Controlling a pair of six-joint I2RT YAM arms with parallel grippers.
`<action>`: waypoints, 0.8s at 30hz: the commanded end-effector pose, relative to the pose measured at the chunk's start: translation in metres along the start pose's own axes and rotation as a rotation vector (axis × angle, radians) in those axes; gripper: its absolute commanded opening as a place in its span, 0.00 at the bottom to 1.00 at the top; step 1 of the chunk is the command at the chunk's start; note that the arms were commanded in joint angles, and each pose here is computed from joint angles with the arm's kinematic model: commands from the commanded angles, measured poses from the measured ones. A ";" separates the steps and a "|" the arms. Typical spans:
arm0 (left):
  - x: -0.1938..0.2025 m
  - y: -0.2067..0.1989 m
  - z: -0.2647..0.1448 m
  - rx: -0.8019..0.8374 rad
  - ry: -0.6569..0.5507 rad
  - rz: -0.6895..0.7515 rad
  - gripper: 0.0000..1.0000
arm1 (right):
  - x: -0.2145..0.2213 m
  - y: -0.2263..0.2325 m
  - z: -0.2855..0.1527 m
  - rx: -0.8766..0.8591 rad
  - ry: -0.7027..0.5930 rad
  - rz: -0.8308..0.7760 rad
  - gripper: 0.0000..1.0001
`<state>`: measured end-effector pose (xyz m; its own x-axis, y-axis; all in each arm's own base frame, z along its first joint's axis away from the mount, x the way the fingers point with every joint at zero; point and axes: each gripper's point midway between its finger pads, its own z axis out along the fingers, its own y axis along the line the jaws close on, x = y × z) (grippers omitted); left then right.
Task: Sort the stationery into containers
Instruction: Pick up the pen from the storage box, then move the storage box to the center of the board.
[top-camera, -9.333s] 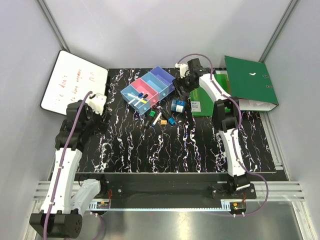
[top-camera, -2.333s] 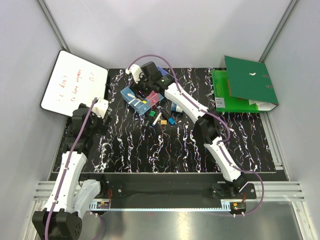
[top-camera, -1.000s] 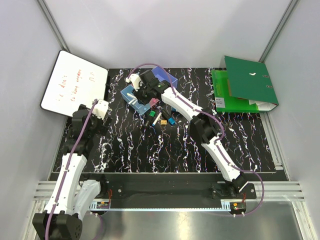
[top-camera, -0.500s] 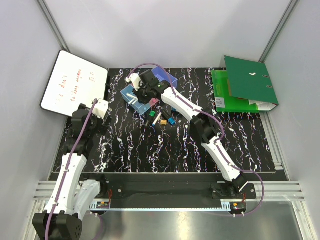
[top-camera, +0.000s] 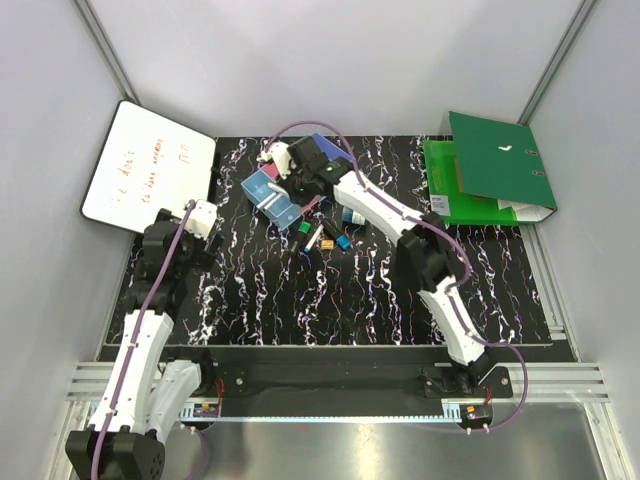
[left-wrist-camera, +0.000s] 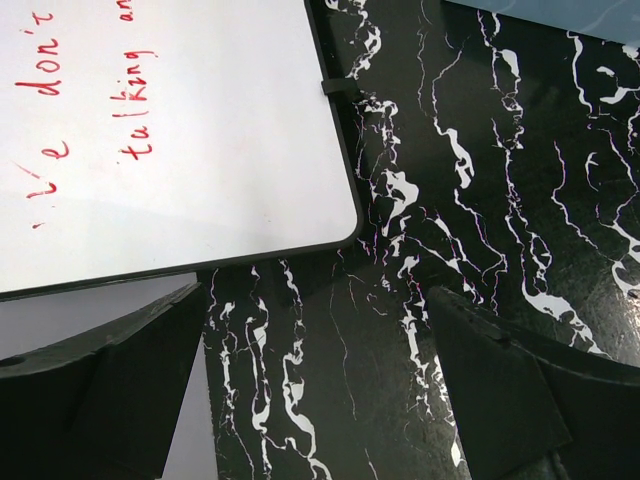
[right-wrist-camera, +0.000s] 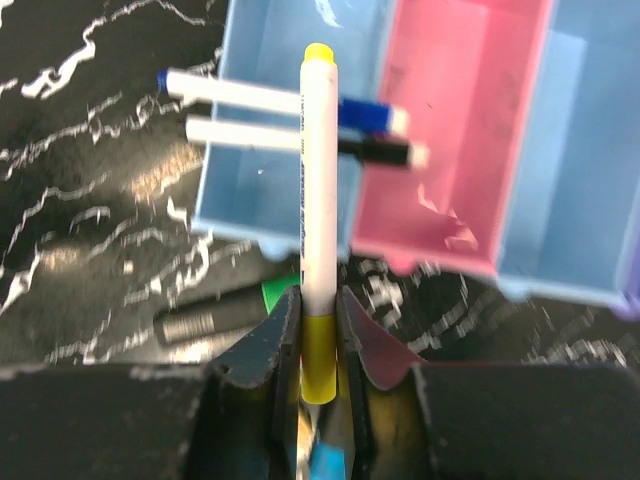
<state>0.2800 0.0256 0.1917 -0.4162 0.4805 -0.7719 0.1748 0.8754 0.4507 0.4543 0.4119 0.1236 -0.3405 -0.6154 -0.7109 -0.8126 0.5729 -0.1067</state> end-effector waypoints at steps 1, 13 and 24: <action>-0.014 0.006 -0.002 -0.025 -0.060 0.007 0.99 | -0.029 -0.033 -0.074 0.103 -0.095 0.031 0.00; -0.020 0.006 -0.001 -0.010 -0.071 0.007 0.99 | 0.090 -0.040 -0.115 0.143 0.091 0.056 0.00; -0.022 0.001 0.006 0.022 -0.059 0.010 0.99 | 0.116 -0.058 -0.132 0.213 0.116 0.068 0.00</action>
<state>0.2828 0.0240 0.1838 -0.4338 0.4873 -0.7578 0.1997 0.8722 0.4466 0.3751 0.2455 0.0903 -0.5147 -0.6751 -0.5285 -0.7323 0.6667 -0.1386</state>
